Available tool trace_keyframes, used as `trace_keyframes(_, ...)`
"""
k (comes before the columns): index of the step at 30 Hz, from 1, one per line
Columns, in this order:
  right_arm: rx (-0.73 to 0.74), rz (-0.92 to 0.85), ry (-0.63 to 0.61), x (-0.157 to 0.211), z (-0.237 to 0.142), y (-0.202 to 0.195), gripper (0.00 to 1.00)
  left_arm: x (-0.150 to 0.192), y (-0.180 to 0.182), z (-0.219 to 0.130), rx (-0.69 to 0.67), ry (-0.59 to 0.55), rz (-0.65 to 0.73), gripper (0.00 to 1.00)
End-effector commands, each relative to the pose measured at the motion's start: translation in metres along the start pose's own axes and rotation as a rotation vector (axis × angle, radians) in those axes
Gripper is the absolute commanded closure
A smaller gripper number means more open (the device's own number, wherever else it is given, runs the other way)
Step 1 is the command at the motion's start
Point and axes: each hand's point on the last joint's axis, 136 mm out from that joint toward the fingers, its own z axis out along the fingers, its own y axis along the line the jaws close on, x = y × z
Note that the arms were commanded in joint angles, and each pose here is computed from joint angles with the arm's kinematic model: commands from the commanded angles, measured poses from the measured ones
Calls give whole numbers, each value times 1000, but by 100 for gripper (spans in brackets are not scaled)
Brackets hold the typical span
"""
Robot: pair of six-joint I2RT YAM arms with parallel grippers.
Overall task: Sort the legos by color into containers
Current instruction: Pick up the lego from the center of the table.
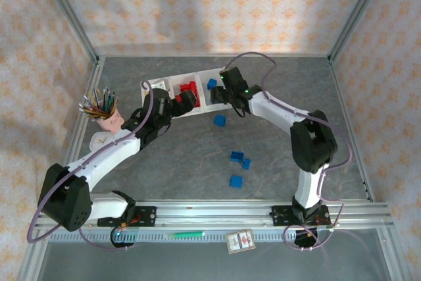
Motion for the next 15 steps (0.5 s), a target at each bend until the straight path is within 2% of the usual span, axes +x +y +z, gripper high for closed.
trace_keyframes(1, -63, -37, 1, 14, -18, 11, 32, 13, 3, -8, 8, 22, -4, 1)
trace_keyframes(10, -97, -150, 96, 85, -13, 18, 26, 45, 6, -12, 9, 38, -80, 1)
trace_keyframes(15, -59, -193, 122, 101, -1, 16, 23, 56, 11, -11, -6, 46, -106, 1)
